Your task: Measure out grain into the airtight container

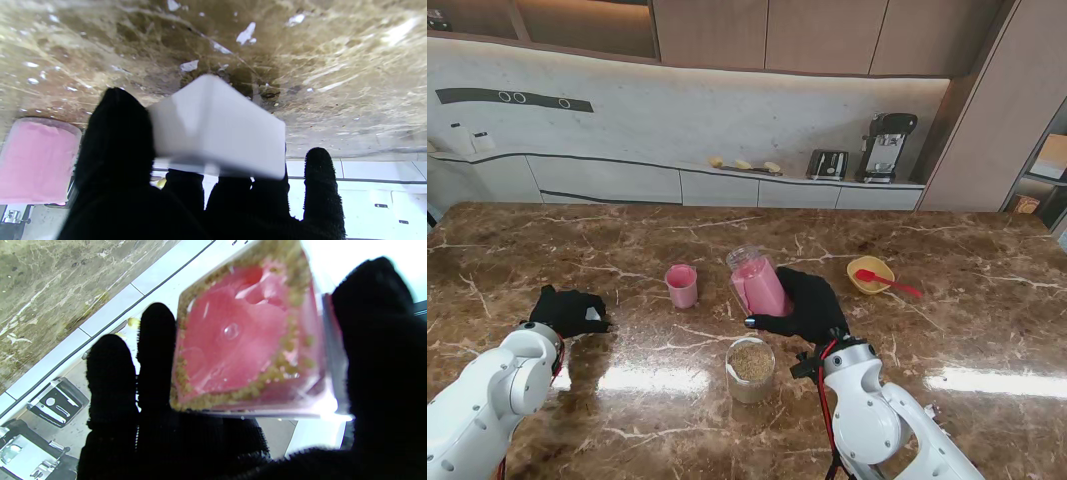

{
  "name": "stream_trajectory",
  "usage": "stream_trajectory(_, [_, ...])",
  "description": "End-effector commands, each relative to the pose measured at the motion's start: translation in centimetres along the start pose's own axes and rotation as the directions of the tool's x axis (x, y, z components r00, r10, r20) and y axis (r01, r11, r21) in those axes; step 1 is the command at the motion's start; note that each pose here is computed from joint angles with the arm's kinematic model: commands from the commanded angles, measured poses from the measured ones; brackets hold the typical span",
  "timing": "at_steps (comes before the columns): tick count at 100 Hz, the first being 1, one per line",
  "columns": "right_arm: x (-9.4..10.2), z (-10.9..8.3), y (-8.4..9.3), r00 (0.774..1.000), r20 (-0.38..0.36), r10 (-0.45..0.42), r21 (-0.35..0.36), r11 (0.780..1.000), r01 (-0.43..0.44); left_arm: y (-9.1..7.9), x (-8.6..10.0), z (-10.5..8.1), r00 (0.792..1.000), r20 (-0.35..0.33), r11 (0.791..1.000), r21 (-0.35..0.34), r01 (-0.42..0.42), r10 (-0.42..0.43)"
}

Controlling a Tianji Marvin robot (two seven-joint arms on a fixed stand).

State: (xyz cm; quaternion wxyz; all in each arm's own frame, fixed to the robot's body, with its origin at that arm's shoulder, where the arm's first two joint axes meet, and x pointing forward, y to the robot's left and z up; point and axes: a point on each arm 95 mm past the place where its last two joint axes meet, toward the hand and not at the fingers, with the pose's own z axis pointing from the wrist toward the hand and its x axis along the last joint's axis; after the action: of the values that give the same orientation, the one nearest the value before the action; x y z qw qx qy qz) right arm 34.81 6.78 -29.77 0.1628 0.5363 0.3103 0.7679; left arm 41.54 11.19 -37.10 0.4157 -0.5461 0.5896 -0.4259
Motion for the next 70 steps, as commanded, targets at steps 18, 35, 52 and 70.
stream_trajectory(18, [-0.3, -0.3, -0.5, 1.000, 0.013, 0.009, 0.015, 1.000, -0.009, 1.7, 0.2, -0.2, 1.000, 0.009, 0.998, -0.061, -0.002, 0.003])
stream_trajectory(35, [-0.3, -0.2, -0.4, 1.000, 0.012, 0.010, 0.017, 1.000, -0.011, 2.5, 0.2, -0.3, 1.000, 0.018, 0.996, -0.087, 0.002, -0.001])
stream_trajectory(52, [-0.3, -0.2, -0.4, 1.000, 0.009, 0.011, 0.017, 1.000, -0.011, 3.0, 0.1, -0.4, 1.000, 0.022, 0.991, -0.130, -0.003, 0.006])
stream_trajectory(70, [-0.3, -0.1, -0.4, 1.000, 0.008, 0.008, 0.018, 1.000, -0.008, 3.1, 0.1, -0.4, 1.000, 0.020, 0.991, -0.137, -0.001, 0.003])
